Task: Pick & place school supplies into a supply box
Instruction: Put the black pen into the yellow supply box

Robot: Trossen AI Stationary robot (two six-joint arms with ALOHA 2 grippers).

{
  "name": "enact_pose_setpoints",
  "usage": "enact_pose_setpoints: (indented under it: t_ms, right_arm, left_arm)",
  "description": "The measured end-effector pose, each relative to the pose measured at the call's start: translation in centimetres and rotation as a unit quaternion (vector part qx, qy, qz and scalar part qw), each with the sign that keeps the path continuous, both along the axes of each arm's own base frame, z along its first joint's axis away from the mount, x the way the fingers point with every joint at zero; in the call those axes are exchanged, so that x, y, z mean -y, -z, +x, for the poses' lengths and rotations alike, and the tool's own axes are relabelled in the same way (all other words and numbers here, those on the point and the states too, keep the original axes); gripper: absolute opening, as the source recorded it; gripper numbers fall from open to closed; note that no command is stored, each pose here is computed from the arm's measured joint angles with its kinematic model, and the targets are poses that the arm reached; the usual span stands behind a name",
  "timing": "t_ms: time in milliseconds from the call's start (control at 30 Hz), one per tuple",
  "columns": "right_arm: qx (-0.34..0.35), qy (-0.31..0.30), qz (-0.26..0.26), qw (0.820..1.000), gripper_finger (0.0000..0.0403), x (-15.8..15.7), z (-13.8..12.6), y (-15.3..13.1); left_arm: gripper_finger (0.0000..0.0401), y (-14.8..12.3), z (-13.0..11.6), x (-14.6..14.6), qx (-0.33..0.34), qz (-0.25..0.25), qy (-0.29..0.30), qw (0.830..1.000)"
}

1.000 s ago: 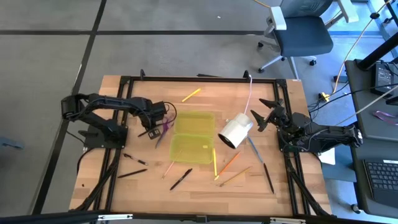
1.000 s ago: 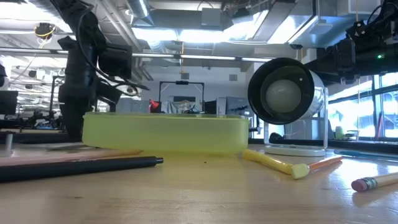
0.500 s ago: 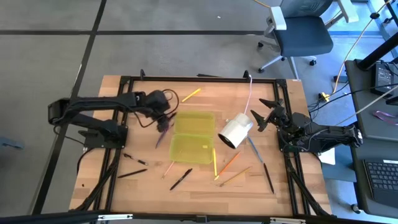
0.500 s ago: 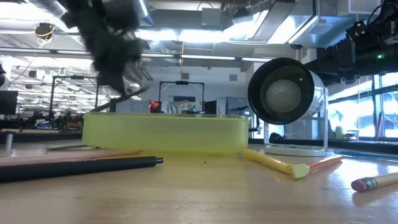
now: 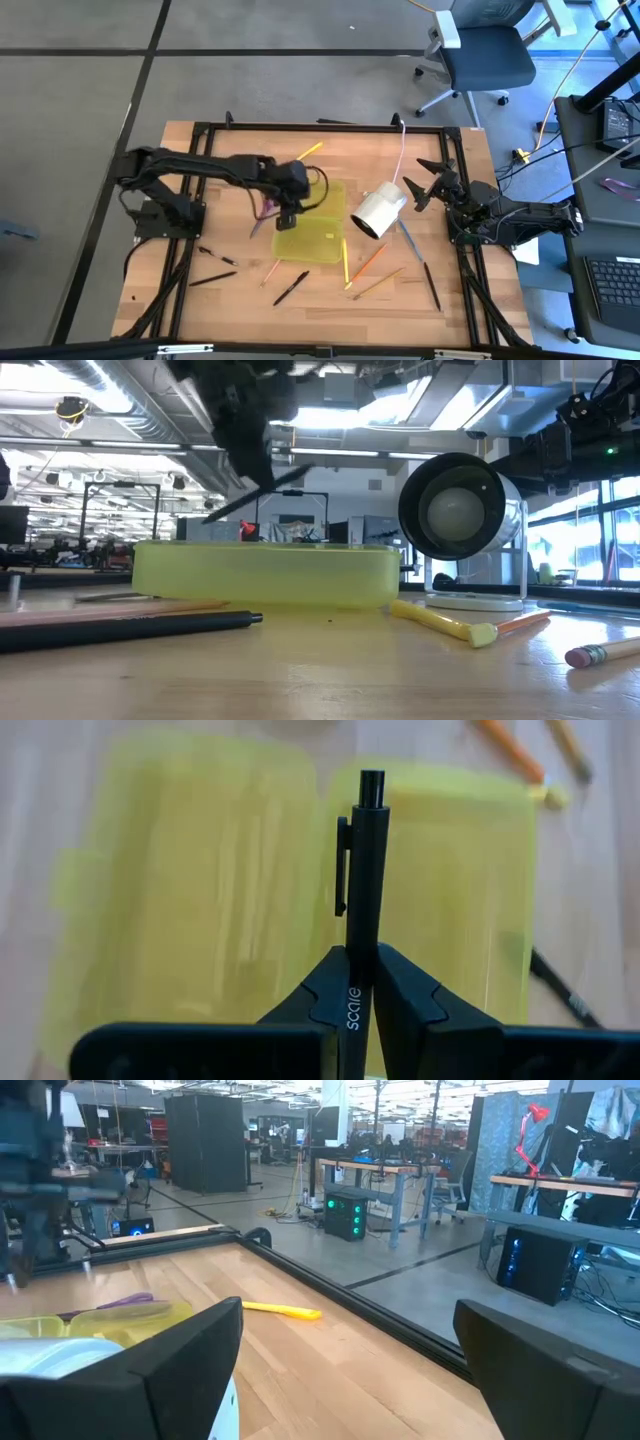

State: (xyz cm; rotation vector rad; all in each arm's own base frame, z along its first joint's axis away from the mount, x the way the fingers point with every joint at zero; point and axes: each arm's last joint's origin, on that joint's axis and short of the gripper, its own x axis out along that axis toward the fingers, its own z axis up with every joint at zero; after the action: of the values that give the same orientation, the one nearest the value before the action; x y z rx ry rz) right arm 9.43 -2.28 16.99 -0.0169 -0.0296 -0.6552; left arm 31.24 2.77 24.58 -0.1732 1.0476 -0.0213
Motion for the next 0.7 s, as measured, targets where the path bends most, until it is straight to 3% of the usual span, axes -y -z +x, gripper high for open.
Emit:
enact_pose_setpoints:
  t_ms: [267,700]
  right_arm:
    - [0.0,0.0,-0.001,1.0,0.0364,0.0,0.0,0.0]
    - [0.0,0.0,0.0,1.0,0.0364,0.0,0.0,0.0]
  left_arm:
    - [0.0024,2.1,3.0,1.2,-0.032,-0.027,0.039,0.998]
    - [0.0027,7.6,4.8,1.8,-0.108,-0.026,0.054,0.992]
